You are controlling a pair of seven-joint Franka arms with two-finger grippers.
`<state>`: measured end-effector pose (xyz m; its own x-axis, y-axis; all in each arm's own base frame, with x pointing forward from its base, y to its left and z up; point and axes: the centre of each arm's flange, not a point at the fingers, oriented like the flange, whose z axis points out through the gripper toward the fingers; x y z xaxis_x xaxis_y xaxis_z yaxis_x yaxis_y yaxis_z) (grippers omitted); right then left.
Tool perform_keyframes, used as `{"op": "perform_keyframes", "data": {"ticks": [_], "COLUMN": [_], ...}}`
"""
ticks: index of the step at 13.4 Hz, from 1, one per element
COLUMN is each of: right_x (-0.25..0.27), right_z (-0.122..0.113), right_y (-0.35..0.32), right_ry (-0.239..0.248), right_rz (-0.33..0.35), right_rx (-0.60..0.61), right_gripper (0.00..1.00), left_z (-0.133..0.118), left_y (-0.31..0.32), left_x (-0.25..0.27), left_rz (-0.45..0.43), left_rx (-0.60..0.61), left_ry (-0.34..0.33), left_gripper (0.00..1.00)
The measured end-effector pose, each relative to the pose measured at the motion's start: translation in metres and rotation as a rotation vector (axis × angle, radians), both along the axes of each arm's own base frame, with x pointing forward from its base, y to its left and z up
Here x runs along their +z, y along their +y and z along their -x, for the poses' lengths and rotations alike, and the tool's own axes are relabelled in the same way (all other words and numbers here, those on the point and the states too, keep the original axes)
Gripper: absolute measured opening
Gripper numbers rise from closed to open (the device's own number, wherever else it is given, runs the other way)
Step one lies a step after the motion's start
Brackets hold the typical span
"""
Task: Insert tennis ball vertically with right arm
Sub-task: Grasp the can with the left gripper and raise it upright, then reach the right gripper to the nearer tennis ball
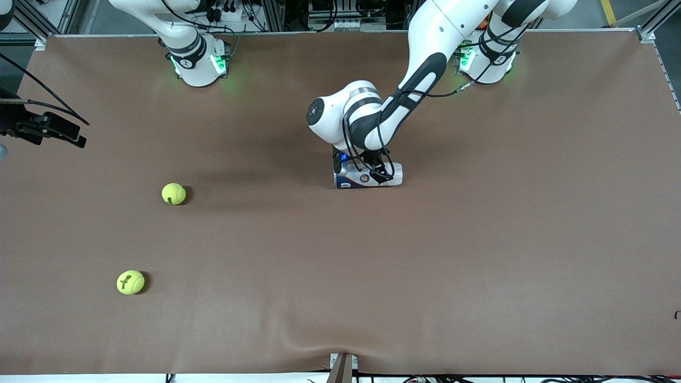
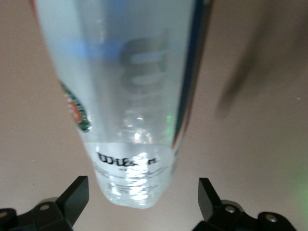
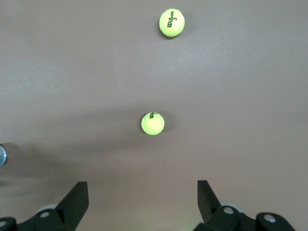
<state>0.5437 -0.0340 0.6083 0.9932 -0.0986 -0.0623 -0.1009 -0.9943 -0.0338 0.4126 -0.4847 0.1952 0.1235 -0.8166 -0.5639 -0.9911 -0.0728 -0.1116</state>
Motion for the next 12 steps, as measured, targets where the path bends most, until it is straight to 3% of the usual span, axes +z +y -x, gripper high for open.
{"op": "perform_keyframes", "data": {"ticks": [6, 12], "right_x": [-0.024, -0.126], "right_z": [-0.004, -0.014], "right_y": [0.0, -0.002], "right_ry": [0.003, -0.01], "right_rz": [0.0, 0.005], "right_rx": [-0.002, -0.012], "right_gripper": [1.0, 1.0], "left_z": [-0.014, -0.012], "left_y": [0.004, 0.007], "left_x": [-0.013, -0.034], "left_rz": [0.0, -0.02], "left_rx": [0.024, 0.026], "left_ry": [0.009, 0.03], "left_gripper": [1.0, 1.0]}}
